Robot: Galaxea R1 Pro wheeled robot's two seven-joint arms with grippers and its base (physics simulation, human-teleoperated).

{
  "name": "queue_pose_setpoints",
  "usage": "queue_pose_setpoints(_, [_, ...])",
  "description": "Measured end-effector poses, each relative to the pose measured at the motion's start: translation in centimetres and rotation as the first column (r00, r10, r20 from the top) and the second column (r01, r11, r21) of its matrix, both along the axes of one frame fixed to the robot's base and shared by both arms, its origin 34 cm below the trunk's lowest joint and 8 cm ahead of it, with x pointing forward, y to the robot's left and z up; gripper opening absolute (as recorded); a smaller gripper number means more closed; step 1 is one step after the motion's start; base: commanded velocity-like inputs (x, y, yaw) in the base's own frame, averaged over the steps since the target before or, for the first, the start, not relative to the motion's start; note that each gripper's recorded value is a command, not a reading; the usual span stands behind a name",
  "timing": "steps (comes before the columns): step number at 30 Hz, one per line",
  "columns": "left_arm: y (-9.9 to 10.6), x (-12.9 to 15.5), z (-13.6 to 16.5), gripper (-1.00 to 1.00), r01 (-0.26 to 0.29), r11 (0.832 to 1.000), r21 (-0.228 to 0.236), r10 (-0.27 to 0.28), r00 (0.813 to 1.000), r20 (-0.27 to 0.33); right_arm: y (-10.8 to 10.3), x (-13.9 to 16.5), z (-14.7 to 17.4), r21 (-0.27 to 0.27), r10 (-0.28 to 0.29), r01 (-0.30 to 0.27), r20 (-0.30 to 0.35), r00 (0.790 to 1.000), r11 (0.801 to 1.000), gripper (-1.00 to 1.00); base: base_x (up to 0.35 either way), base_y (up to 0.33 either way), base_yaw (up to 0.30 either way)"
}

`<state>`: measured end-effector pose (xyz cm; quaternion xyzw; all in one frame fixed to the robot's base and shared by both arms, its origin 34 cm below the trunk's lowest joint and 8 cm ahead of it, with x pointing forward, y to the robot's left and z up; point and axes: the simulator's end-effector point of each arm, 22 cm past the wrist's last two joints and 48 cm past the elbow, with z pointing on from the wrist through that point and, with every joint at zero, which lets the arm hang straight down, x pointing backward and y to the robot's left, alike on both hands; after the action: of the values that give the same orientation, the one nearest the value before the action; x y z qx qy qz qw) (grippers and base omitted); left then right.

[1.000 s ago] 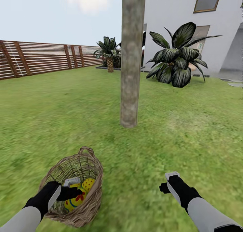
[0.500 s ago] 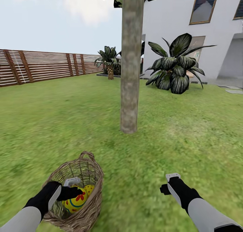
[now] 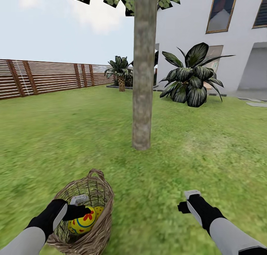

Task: Take the three Easter eggs out of the wicker basket on the lawn in the garden, then place them on the lawn next to a single tree (choose any tree) so that all three eggs are next to the same tree and none are left in the basket.

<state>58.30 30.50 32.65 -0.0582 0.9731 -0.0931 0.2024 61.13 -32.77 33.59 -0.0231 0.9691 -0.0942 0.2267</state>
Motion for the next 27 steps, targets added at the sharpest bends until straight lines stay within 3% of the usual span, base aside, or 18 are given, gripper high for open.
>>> queue_pose_setpoints(4, [0.0,0.1,0.1,-1.00,0.000,1.000,0.000,0.000,1.000,0.003,1.2,0.0,-0.2,0.024,0.026,-0.026,-0.005,1.000,0.999,1.00,-0.044,0.005,0.000])
queue_pose_setpoints(15, [-0.3,0.0,0.0,-1.00,0.001,1.000,-0.005,-0.001,1.000,0.000,1.7,0.0,-0.2,0.028,0.032,-0.032,-0.006,0.999,0.999,1.00,-0.096,0.091,0.000])
queue_pose_setpoints(27, [-1.0,0.9,2.6,-1.00,0.008,1.000,-0.008,-0.008,0.999,0.041,3.0,0.7,2.3,0.038,0.043,-0.044,0.032,0.999,0.998,1.00,0.000,0.002,0.000])
